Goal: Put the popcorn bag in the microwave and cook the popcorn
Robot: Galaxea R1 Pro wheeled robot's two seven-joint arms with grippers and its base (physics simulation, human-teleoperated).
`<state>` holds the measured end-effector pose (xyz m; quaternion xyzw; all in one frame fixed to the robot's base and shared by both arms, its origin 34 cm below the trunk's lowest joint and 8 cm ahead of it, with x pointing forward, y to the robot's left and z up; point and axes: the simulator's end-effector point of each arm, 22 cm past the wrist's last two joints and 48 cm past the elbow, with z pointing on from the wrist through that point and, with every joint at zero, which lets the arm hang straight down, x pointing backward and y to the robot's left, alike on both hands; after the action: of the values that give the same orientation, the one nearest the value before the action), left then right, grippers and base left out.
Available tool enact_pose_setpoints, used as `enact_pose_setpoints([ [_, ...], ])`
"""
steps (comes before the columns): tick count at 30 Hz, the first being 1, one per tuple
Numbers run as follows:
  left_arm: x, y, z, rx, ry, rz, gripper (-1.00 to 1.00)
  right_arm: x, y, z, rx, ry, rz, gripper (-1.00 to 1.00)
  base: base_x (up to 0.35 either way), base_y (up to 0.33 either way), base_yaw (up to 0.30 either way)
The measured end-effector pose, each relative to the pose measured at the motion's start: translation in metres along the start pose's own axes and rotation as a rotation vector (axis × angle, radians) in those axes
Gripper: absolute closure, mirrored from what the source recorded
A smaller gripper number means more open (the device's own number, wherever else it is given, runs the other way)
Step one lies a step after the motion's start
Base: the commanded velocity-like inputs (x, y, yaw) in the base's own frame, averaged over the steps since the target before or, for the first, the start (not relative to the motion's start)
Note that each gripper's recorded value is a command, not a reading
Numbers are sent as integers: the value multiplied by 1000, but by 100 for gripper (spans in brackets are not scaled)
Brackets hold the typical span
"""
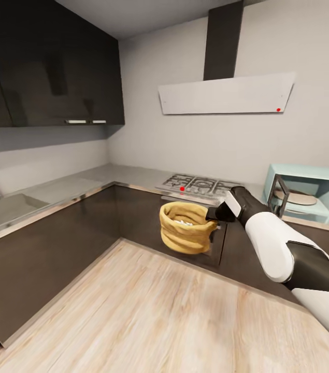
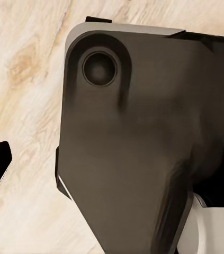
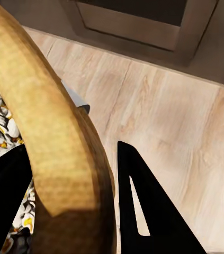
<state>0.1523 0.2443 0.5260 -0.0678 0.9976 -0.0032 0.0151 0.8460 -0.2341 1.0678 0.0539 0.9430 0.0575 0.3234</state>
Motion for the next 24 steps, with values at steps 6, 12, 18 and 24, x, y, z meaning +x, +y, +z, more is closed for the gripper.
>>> enact_pose_setpoints([
  [6,0,0,0,0,0,0,-100,0,0,0,0,-1,0,100,0,0,-286],
  [12,0,0,0,1,0,0,-100,-1,0,0,0,-2,0,100,0,0,-285],
  [18,0,0,0,1,0,0,-100,-2,-8,-1,11,-6,4,100,0,0,-286],
  [24,0,0,0,0,1,0,-100,-6,-38,-3,46,-9,26,100,0,0,-286],
])
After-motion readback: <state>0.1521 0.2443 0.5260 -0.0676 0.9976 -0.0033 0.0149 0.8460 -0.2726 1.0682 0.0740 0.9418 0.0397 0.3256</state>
